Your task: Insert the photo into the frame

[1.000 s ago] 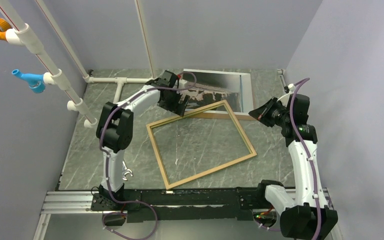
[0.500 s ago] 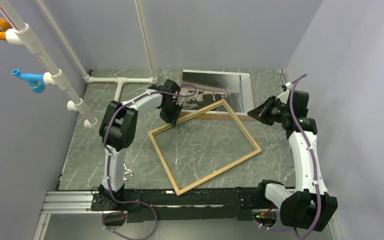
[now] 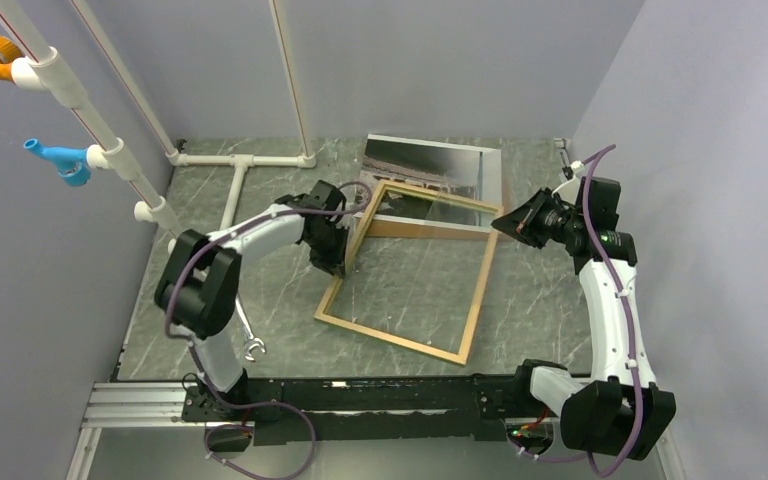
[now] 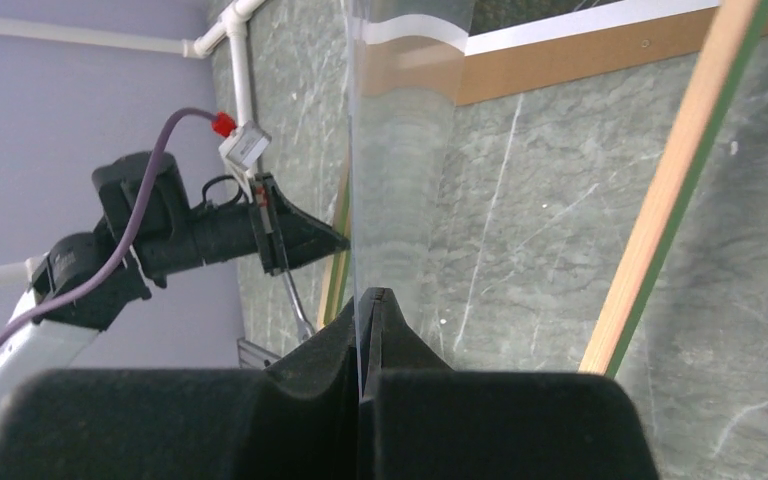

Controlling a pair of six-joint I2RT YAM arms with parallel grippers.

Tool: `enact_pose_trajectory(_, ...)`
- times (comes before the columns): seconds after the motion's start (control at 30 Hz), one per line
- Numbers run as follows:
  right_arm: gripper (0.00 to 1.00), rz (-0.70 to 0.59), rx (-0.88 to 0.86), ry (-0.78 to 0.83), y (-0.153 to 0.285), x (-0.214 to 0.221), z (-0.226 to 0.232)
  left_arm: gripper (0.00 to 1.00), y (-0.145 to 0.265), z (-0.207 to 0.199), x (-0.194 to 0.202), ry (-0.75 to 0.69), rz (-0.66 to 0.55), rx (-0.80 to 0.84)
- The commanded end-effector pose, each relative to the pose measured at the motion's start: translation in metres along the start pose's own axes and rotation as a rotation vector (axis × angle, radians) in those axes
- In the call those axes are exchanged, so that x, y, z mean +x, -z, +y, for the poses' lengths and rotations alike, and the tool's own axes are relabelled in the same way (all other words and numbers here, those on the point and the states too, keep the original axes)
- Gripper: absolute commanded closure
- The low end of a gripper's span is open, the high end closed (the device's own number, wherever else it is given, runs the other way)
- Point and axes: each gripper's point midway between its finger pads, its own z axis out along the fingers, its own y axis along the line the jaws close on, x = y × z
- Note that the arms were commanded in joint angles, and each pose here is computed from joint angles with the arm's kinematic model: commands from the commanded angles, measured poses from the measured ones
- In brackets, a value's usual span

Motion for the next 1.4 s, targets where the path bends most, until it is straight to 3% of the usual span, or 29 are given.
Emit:
enact_pose_trajectory(0.0,1.0,-0.001,-0.095,-0.023,0.003,0.0,0.018,1.0,0.034,-0.021,-0.007,0.168,-0.152,0.056)
enact_pose_trajectory(0.13,1.0,0.009,-0.102,-0.033,0.002,0.003,0.018,1.0,0.04,0.0,0.015,0.291,-0.189,-0.047)
enact_pose_trajectory(0.37,1.0,0.032,-0.111,-0.043,0.002,0.006,0.019,1.0,0.034,0.008,0.044,0.403,-0.188,-0.08)
enact_pose_trajectory(0.67,1.0,0.058,-0.109,-0.067,-0.005,0.018,0.007,1.0,0.014,0.006,0.068,0.398,-0.123,-0.095)
enact_pose_trajectory(0.87,1.0,0.1,-0.106,-0.149,-0.02,0.037,-0.014,0.91,0.0,0.0,0.075,0.358,-0.051,-0.092)
enact_pose_trajectory(1.0,1.0,0.113,-0.093,-0.175,-0.025,0.041,-0.023,0.79,-0.004,-0.006,0.075,0.364,-0.028,-0.082)
enact_pose_trajectory(1.27,1.0,0.118,-0.072,-0.179,-0.026,0.044,-0.027,0.36,0.005,-0.022,0.065,0.367,-0.064,-0.057)
enact_pose_trajectory(1.37,1.0,0.114,-0.07,-0.18,-0.025,0.046,-0.028,0.24,0.011,-0.022,0.063,0.367,-0.085,-0.057)
